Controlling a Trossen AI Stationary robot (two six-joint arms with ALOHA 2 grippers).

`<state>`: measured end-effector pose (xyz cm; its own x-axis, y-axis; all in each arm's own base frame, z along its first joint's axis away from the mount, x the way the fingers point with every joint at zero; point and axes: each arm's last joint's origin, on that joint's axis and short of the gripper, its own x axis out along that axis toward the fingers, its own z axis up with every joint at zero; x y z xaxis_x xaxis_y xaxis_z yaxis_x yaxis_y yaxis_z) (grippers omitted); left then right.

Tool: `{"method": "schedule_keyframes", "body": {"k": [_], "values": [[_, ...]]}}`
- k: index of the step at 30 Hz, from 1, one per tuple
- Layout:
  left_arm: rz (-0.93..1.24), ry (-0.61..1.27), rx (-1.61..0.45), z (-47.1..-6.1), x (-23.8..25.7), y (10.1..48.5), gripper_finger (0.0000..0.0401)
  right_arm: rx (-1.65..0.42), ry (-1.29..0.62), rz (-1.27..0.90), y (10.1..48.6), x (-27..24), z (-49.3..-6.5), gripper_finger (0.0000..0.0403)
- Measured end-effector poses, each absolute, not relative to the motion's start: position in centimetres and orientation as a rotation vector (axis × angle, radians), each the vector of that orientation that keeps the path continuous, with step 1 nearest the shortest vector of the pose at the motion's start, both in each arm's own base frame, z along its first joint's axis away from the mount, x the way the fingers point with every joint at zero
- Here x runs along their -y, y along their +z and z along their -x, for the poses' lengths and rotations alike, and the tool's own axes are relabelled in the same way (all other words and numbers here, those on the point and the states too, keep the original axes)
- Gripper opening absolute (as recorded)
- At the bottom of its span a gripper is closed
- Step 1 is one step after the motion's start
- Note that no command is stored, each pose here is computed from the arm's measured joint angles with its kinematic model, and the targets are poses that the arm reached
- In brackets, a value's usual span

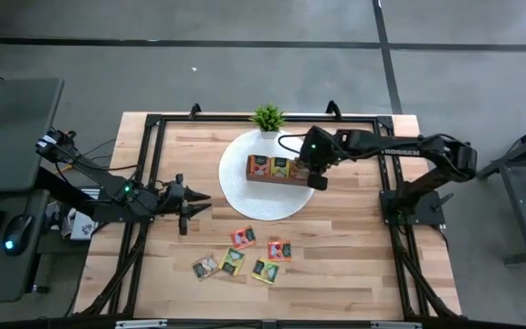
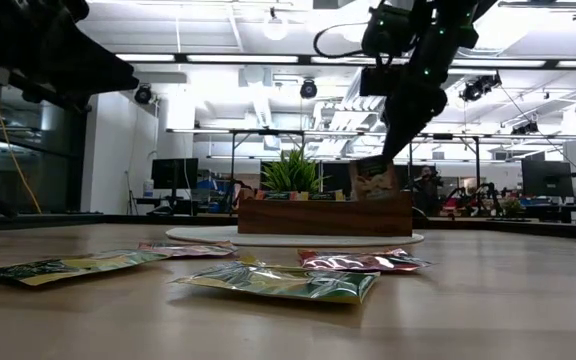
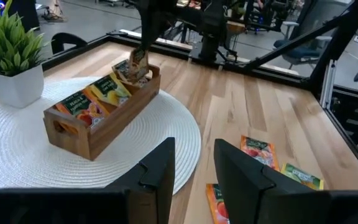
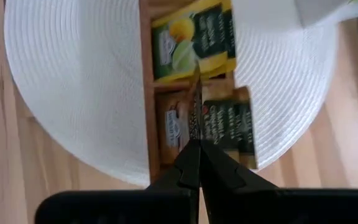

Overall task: Pick & Place Tea
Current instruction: Put the brown tea bag into the right section of the wooden organizer, then put the orange tea bag into the left section of the wooden organizer

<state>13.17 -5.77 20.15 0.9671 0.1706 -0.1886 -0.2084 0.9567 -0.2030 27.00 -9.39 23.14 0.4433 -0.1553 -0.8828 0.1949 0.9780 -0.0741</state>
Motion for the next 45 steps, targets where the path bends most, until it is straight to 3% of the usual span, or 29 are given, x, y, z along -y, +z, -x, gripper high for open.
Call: {"method": "schedule_keyframes", "body": {"k": [16,34,45], "values": [[0.224,0.193,-0.171,-13.2,5.8,20.1,0.0110,-1.147,-0.304,-0.020,22.0,9.8,-27.4,0.0012],[0.261,0.188,-0.180,-13.3,5.9,20.0,0.0111,-1.165,-0.308,-0.109,22.1,9.5,-27.0,0.0173],[0.234,0.142,-0.260,-15.3,7.2,18.3,0.0110,-1.106,-0.351,-0.232,25.8,6.8,-24.1,0.0197]]}}
